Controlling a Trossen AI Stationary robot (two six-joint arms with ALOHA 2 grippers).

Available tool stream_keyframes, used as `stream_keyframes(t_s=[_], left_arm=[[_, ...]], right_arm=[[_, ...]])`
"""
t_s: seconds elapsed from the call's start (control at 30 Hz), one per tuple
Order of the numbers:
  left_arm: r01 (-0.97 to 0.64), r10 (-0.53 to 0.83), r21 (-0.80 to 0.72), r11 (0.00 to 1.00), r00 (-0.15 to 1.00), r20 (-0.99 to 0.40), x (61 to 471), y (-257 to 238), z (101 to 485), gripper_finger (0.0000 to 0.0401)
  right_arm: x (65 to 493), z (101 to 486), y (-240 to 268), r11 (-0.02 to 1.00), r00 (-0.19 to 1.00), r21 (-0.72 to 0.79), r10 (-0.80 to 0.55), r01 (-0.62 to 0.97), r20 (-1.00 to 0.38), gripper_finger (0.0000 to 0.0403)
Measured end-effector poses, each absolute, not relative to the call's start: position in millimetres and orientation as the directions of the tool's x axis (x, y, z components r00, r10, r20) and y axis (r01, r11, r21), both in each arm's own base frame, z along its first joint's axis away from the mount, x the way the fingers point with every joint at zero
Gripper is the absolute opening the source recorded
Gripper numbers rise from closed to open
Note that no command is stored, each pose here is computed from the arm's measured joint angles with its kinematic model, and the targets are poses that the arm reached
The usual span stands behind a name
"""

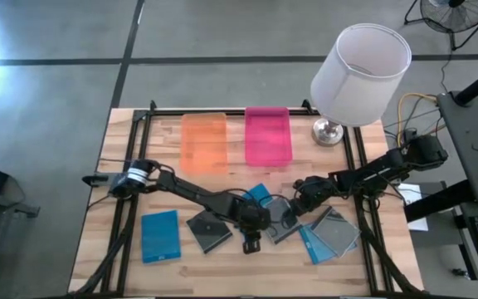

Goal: Pick & place jewel cases by type
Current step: Put the center black CD case into the pink bin

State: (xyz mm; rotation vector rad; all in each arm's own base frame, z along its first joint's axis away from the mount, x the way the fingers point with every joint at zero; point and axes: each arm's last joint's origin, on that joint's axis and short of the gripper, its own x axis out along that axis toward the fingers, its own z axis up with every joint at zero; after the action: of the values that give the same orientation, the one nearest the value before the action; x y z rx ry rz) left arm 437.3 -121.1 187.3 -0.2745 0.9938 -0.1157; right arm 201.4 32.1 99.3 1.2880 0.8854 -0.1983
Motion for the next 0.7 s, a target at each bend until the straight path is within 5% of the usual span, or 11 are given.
stream_keyframes(t_s=[0.7], left_arm=[[-0.113, -0.266, -0.387, 0.915, 0.552, -0.791, 468, -111, 151, 0.0123]], right_arm=[[206, 104, 39, 0.353, 0.650, 0.733, 0.340, 0.581, -0.679, 0.0179]])
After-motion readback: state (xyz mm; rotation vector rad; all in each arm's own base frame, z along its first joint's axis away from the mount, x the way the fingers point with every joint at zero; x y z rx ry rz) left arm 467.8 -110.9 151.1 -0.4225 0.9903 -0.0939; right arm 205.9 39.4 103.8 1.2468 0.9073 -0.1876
